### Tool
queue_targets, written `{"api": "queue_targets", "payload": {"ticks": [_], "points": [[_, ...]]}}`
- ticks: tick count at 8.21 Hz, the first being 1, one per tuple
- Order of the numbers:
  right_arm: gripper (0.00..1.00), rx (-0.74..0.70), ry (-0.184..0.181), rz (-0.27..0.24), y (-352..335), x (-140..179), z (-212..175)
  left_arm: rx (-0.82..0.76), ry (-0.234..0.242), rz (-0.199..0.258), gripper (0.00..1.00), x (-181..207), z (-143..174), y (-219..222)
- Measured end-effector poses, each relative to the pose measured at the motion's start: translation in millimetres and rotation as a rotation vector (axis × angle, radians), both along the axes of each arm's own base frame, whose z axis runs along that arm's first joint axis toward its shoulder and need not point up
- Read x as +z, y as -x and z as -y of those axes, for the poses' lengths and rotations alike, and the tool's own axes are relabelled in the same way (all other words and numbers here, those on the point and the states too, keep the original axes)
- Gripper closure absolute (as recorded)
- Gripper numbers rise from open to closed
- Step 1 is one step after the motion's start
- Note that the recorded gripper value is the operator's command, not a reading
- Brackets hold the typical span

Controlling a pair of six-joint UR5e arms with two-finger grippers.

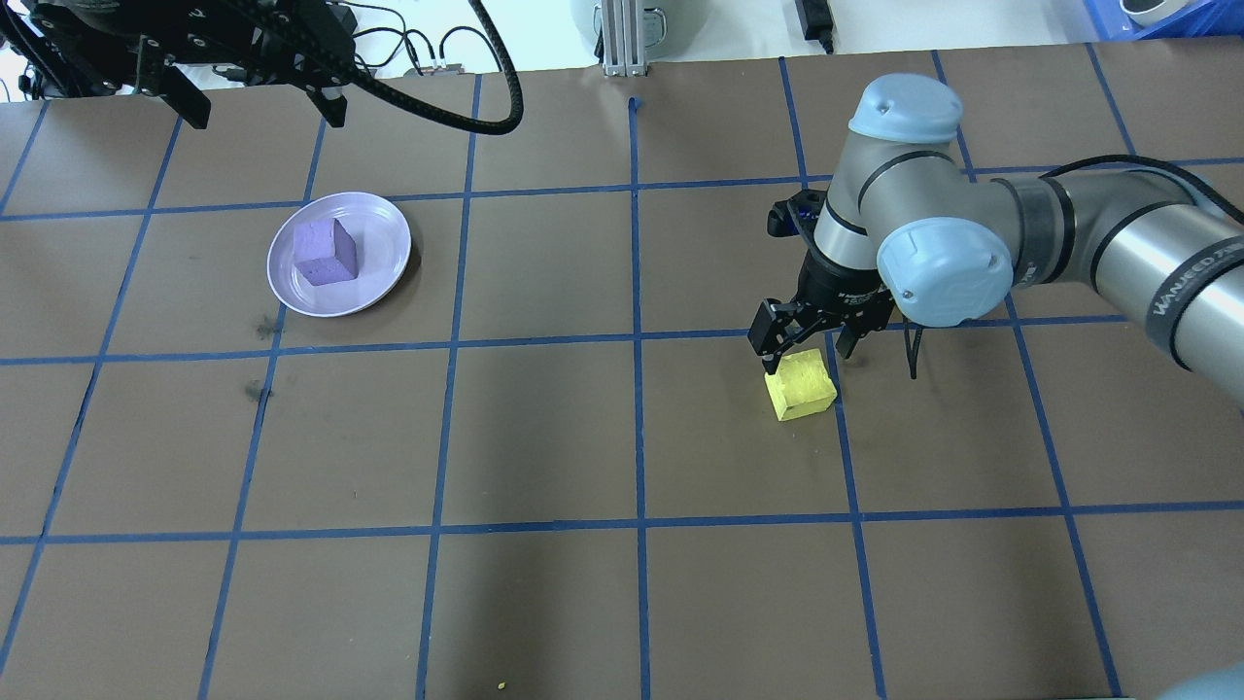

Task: Sort blocks by color into plates

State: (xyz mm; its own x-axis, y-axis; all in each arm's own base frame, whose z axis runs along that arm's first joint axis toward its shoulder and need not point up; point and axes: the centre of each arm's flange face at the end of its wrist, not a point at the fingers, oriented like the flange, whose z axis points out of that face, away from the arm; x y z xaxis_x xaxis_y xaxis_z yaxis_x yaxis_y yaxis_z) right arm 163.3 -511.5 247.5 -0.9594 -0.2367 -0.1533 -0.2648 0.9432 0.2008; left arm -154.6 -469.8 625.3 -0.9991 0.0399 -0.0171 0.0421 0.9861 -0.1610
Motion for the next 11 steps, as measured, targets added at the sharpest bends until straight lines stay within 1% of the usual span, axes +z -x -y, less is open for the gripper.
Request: {"api": "queue_targets", "payload": {"ticks": [2,4,5,6,8,9,10,11], "points": [[0.0,0.005,0.018,-0.007,-1,-25,-6,0.007,0.007,0.014,0.0,3,-4,-2],[0.0,0.009,0.024,-0.016,-1,-34,-8,0.01,0.011,0.015,0.0,4,-5,-3],[0.16,0.009,0.019,-0.019,-1,-39,-7,0.01,0.011,0.016,0.0,5,-6,-3],[0.62,0.006,0.01,-0.023,0,-44,-7,0.01,0.011,0.016,0.0,4,-6,-3],[0.95,0.003,-0.008,-0.023,-1,-53,-7,0.011,0.004,0.015,0.0,1,-8,-3],[1.0,0.004,-0.014,-0.023,-1,-56,-6,0.011,0.002,0.016,0.0,0,-9,-3],[1.0,0.003,-0.009,-0.024,0,-53,-5,0.011,0.001,0.016,0.0,0,-9,-3],[1.0,0.0,0.001,-0.03,1,-41,-5,0.01,0.002,0.016,0.0,0,-10,-3]]}}
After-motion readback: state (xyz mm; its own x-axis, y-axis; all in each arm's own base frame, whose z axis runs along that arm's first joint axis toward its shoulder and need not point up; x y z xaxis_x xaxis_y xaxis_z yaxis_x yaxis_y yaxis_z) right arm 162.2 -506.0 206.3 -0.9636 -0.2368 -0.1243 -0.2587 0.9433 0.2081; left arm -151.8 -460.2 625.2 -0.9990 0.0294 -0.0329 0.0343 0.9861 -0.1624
